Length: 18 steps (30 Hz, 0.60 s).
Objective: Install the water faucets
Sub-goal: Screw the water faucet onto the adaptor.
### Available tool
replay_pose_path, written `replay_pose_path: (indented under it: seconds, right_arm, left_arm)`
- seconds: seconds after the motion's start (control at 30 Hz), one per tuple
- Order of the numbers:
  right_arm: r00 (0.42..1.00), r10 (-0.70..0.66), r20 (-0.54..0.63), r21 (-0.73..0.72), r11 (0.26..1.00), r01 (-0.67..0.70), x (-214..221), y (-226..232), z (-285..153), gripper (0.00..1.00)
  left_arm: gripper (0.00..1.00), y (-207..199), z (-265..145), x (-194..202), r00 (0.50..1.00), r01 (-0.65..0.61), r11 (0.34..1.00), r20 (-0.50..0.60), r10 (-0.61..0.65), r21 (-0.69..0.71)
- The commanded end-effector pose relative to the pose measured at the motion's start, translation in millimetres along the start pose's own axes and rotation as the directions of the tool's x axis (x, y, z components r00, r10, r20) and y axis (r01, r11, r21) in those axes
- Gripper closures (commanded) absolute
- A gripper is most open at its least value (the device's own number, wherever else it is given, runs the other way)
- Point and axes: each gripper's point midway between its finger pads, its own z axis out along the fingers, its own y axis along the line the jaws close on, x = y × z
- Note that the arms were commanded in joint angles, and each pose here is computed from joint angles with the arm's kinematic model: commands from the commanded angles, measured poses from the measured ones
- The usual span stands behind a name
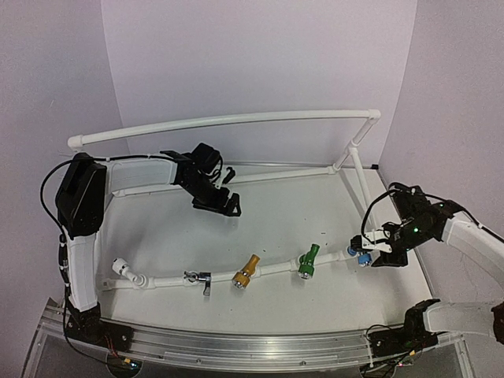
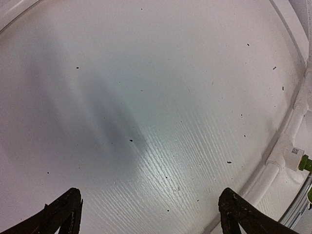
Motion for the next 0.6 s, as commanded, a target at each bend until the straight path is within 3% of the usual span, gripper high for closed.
replay_pose_path:
  seconds: [0.0, 0.13, 0.27, 0.37, 0.57]
  right_arm:
    - [0.985, -0.175, 0.006, 0.127, 0.977, 0.173, -9, -19, -24, 0.4]
    - [0.958, -0.288, 0.0, 0.18, 0.942, 0.284, -16, -30, -41, 0.21]
    - [0.933, -0.357, -0.036, 0.197, 0.913, 0.357, -14, -33, -45, 0.14]
    - [0.895, -0.445, -0.033, 0.222, 0.869, 0.441, -18, -30, -51, 0.03]
    - [0.702, -0.711, -0.035, 0.273, 0.669, 0.691, -29, -12, -53, 0.02]
  left_arm:
    - [0.03, -7, -22, -14, 0.998, -0.013, 1.0, 0.06, 0.013, 0.003]
    - [0.02, -8, -23, -14, 0.998, -0.011, 1.0, 0.059, 0.01, 0.01]
    - [0.02, -8, -24, -14, 0.998, -0.011, 1.0, 0.06, 0.01, 0.006]
    - [0.02, -8, -25, -14, 0.998, -0.01, 1.0, 0.061, 0.009, 0.007]
    - [0.02, -9, -23, -14, 0.998, -0.009, 1.0, 0.054, 0.008, 0.016]
